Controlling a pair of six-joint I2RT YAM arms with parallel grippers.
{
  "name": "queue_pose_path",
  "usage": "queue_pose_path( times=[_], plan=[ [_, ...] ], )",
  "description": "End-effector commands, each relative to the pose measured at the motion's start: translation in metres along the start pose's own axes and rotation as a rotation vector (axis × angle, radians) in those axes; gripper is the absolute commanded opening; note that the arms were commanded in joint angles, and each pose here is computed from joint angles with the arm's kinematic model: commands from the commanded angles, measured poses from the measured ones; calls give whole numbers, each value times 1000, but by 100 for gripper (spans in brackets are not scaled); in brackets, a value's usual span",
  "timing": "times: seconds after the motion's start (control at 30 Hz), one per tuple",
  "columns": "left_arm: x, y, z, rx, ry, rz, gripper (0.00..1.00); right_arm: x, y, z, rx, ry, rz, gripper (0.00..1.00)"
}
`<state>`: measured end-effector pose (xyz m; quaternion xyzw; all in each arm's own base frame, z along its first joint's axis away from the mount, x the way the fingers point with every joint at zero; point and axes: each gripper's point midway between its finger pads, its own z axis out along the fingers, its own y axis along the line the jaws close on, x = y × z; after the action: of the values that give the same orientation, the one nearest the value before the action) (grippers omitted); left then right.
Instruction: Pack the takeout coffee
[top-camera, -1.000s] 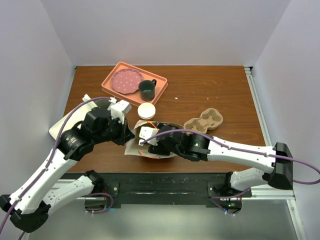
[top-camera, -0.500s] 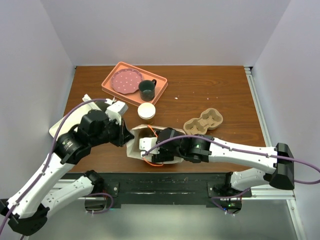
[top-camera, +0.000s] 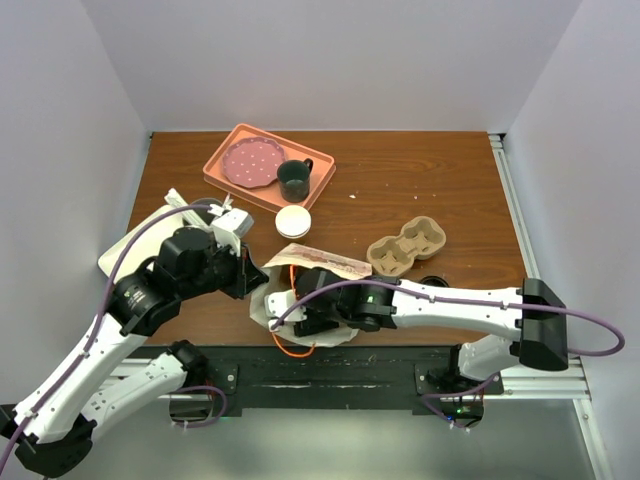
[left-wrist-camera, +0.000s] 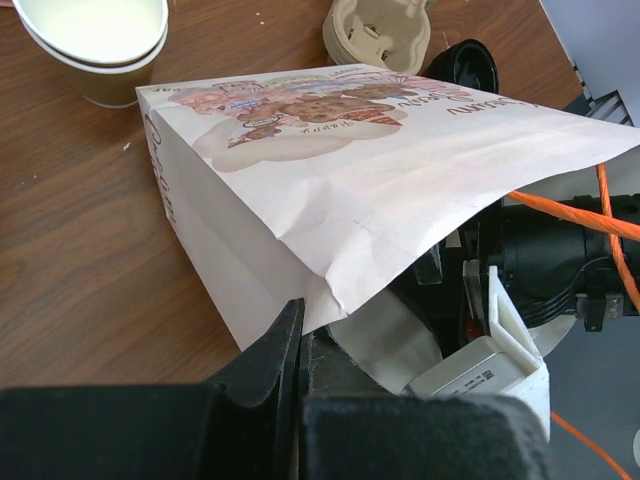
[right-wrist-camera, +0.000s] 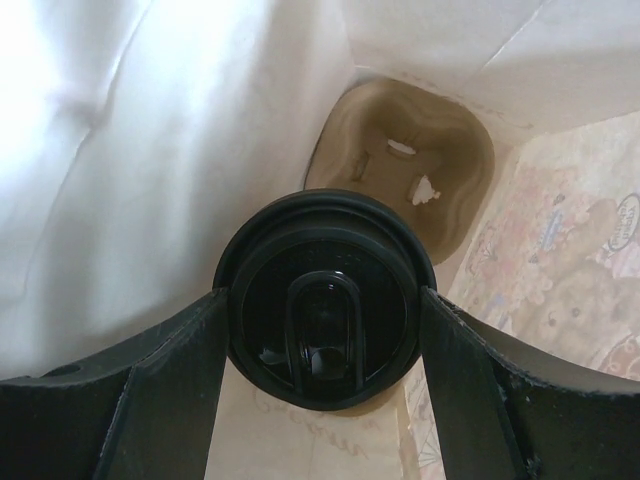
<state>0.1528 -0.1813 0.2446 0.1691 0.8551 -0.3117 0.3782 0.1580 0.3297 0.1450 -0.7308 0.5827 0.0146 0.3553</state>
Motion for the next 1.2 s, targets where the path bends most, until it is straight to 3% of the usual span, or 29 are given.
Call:
queue_pose_path(
  times=[0.0,0.4,0.77,1.17],
  plan=[
    [-12,-11,-9,37,-30,17,0,-1,-21,1,117,35,46,17],
    [-13,-14,-16,41,-22,17,0,24,-40,-5,277,133,65,18],
    [-9,-14,-18,37,-5,13,0,12,-47,-18,288,67,99,18],
    [7,-6,-14,32,4,3,0,32,-41,-36,282,87,74,17]
  ],
)
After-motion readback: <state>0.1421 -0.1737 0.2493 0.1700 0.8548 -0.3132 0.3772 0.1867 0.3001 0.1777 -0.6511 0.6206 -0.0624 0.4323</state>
